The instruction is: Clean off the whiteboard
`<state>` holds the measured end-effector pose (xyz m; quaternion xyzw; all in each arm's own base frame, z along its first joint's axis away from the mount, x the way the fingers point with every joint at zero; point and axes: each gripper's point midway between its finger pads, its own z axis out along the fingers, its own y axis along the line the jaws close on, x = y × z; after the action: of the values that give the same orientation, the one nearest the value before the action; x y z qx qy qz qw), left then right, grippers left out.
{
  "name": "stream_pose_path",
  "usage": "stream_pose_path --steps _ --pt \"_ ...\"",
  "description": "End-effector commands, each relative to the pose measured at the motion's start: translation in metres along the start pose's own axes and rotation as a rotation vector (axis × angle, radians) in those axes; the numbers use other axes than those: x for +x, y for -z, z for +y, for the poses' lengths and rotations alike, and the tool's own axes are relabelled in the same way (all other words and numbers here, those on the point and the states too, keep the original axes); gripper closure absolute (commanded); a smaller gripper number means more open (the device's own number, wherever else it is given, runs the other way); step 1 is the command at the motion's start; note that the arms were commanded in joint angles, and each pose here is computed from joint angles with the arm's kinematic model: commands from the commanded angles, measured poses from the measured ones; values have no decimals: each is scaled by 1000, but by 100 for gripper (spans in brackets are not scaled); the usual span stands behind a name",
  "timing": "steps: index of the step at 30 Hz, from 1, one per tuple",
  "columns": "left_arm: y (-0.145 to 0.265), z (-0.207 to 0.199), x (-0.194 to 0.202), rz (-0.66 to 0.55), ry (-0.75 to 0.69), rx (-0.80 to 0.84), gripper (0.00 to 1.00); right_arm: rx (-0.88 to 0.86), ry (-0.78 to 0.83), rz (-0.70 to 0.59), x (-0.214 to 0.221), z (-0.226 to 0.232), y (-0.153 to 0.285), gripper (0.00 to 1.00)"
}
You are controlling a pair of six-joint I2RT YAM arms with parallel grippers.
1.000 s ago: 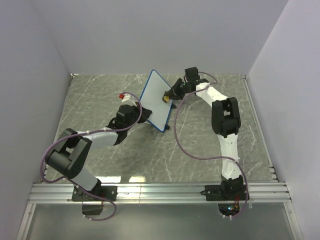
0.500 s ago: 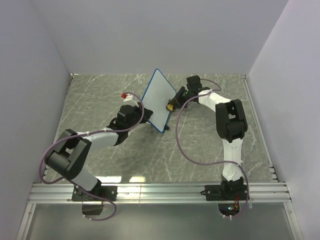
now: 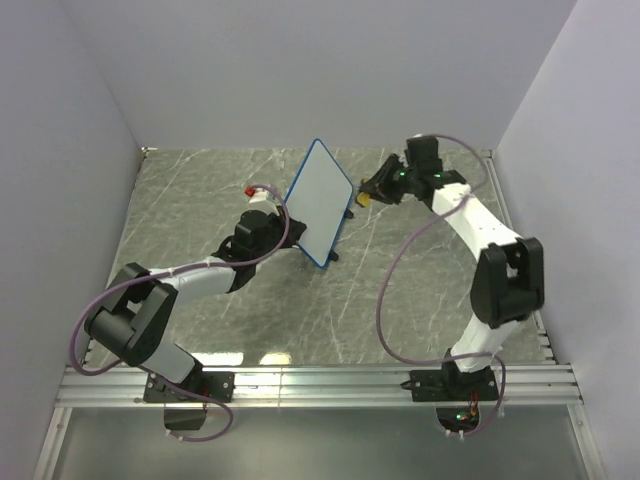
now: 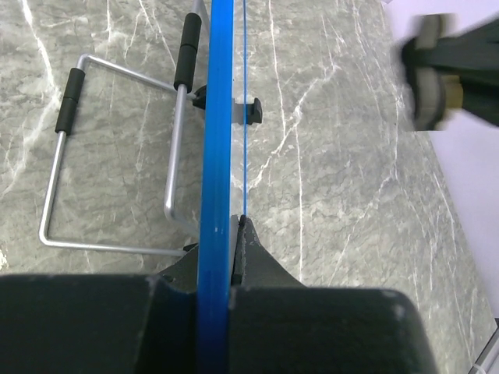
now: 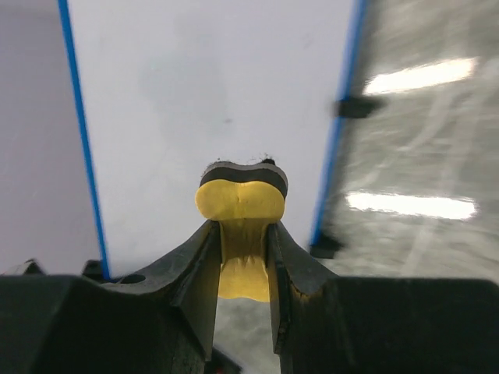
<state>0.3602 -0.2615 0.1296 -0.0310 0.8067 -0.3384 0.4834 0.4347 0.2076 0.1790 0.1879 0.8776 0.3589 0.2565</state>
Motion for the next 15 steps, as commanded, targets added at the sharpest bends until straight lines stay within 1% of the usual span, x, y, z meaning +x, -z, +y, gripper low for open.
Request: stream_pose_path --steps 1,2,3,4,6,7,8,11,12,14,15 --pt "77 59 167 663 -20 -172 100 231 71 -64 -1 -55 31 100" --pt "76 58 166 663 -19 -167 100 304 74 -49 10 -80 33 100" --pt "77 56 166 663 -19 -162 100 370 92 -81 11 -95 43 100" --pt "77 56 166 661 -16 -162 100 427 82 -48 29 -120 45 100" --pt "77 56 165 663 -16 -165 100 460 90 -62 38 -132 56 100" --pt "77 55 164 660 -16 -161 99 502 83 -54 49 -150 59 100" --pt "77 55 164 660 -15 -164 98 507 92 -65 52 -151 65 100" --pt "76 53 161 656 -18 -164 89 571 115 -54 64 -173 72 100" --pt "76 51 159 651 -17 -161 83 588 123 -52 66 -179 74 100" --pt "75 50 157 647 -16 -159 75 616 144 -31 71 -189 75 100" --pt "76 48 155 642 -16 -152 64 620 149 -26 72 -191 75 97"
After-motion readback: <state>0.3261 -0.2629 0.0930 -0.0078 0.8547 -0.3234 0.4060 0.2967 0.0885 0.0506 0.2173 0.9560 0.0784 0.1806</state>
